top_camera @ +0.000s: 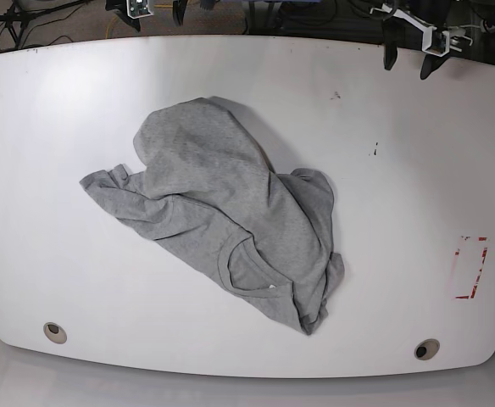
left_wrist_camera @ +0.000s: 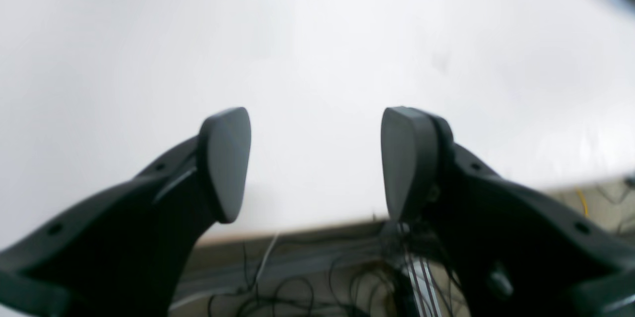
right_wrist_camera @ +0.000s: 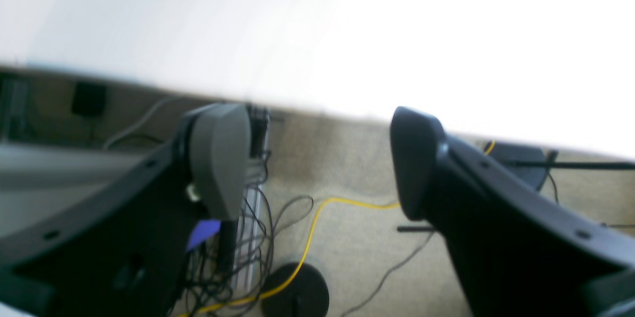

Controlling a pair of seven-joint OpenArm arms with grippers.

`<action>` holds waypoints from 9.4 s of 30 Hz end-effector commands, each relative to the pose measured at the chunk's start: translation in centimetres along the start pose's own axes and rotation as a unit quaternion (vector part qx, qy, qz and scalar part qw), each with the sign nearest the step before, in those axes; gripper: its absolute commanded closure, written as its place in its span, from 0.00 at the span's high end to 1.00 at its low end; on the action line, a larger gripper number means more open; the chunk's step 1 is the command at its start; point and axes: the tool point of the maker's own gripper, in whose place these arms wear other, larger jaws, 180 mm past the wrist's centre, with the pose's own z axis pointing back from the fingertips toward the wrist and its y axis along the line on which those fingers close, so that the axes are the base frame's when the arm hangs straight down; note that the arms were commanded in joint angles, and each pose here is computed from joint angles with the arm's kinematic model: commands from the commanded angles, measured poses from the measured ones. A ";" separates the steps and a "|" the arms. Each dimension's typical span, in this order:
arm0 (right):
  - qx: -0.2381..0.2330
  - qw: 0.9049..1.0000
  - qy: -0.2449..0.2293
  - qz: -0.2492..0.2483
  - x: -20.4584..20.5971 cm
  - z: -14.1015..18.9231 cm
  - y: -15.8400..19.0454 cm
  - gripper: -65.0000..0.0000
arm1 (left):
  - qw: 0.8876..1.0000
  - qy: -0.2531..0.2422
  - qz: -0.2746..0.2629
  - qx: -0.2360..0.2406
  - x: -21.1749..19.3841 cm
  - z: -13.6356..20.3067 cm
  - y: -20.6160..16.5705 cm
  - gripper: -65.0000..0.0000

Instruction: Fold the T-shirt properly

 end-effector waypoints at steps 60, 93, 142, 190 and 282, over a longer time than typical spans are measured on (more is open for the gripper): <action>0.058 0.995 -0.049 0.072 13.9 -11.3 3.0 0.65 | 0.993 -0.110 -0.032 0.006 7.5 -3.5 0.2 0.59; 0.058 0.994 -0.066 0.057 16.2 -15.3 2.6 0.65 | 0.994 -0.102 -0.032 0.004 7.3 -3.7 0.1 0.60; 0.152 0.981 -0.064 0.098 18.2 -21.6 9.7 0.67 | 0.993 -0.112 -0.036 0.006 7.8 -3.4 0.3 0.60; 0.127 0.978 -0.136 0.093 22.9 -17.9 8.6 0.01 | 0.991 -0.131 -0.039 0.011 9.2 -4.7 0.7 0.60; 0.093 0.944 -0.295 0.116 34.3 -12.0 6.9 0.01 | 0.995 -0.071 0.021 -0.070 13.1 -18.2 -3.8 0.62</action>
